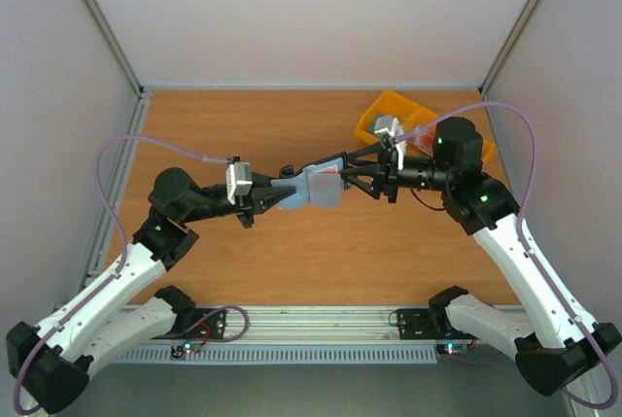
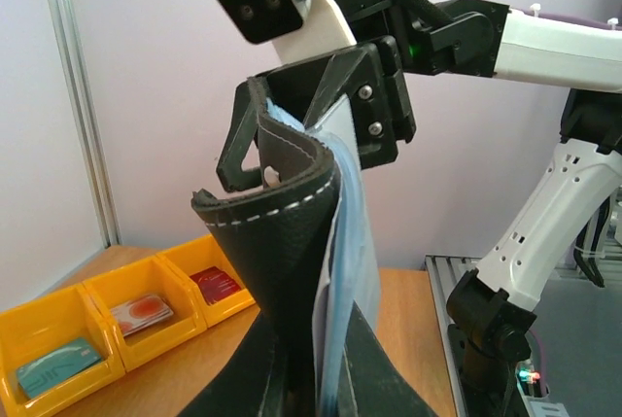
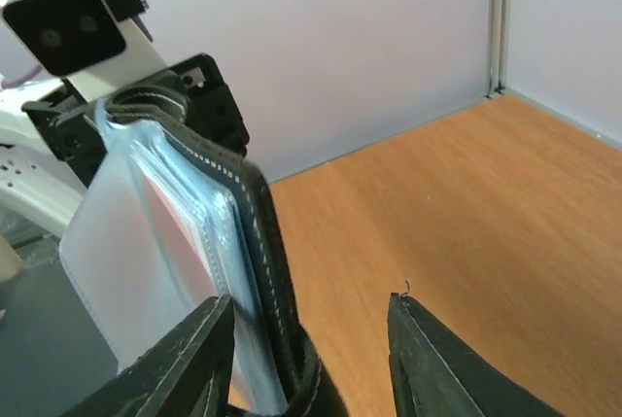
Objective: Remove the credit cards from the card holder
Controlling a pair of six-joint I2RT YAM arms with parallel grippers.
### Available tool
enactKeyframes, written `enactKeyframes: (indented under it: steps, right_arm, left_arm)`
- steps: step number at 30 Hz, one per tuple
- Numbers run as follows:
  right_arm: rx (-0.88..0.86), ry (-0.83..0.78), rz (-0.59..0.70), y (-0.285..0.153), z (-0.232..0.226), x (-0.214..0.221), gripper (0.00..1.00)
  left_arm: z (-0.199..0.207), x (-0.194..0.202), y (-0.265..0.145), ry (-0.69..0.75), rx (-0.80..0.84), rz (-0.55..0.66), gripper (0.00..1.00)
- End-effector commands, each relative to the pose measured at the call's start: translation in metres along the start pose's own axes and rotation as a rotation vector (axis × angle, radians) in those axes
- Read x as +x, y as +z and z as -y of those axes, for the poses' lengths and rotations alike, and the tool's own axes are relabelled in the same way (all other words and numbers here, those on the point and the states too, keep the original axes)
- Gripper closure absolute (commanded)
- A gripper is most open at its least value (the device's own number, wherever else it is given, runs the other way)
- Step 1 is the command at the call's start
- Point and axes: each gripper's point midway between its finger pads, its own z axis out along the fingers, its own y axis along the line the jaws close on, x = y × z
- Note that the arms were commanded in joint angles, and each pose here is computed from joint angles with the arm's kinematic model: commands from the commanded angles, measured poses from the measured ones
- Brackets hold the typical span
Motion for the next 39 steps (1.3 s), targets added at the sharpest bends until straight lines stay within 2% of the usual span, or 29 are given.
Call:
enactKeyframes:
  steps: [1,4,9,12,19,21,24,26,27,29,33,39]
  right_arm:
    - [-0.013,-0.003,-0.038,0.014,0.004,0.011,0.57]
    - [-0.046,-0.031,-0.053,0.023,-0.003,0.014,0.55]
    - [-0.157,-0.060,-0.051,0.035,-0.025,0.014,0.39]
    - [-0.214,-0.075,-0.045,0.039,-0.037,0.012,0.35]
    - [-0.219,-0.076,-0.099,0.056,-0.048,0.012,0.39]
    - [-0.196,-0.089,-0.107,0.059,-0.049,0.012,0.43]
    - [-0.152,-0.087,-0.122,0.056,-0.045,0.011,0.68]
    - [-0.128,-0.099,-0.126,0.052,-0.044,0.012,0.79]
    - [-0.120,-0.101,-0.132,0.051,-0.043,0.013,0.80]
    - [-0.099,-0.102,-0.144,0.049,-0.041,0.015,0.80]
    - [-0.051,-0.117,-0.178,0.039,-0.040,0.016,0.71]
    - [0.147,-0.242,-0.164,0.001,-0.025,0.007,0.63]
  left_arm:
    - [0.009,-0.021,-0.002,0.080,0.028,0.077,1.00]
    - [0.009,-0.019,-0.002,0.076,0.029,0.076,1.00]
    - [0.007,-0.017,-0.002,0.064,0.020,0.073,1.00]
    - [0.005,-0.015,-0.002,0.059,0.010,0.070,1.00]
    - [-0.005,-0.011,0.000,0.033,-0.040,0.068,1.00]
    - [-0.007,-0.011,0.000,0.023,-0.046,0.068,1.00]
    - [-0.008,-0.010,0.000,0.014,-0.051,0.066,1.00]
    - [-0.009,-0.010,-0.001,0.011,-0.058,0.066,1.00]
    - [-0.008,-0.010,-0.001,0.013,-0.059,0.067,1.00]
    - [-0.008,-0.009,-0.001,0.012,-0.058,0.065,1.00]
    - [-0.008,-0.010,-0.001,0.015,-0.059,0.065,1.00]
    - [-0.001,-0.010,-0.003,0.031,-0.026,0.072,1.00]
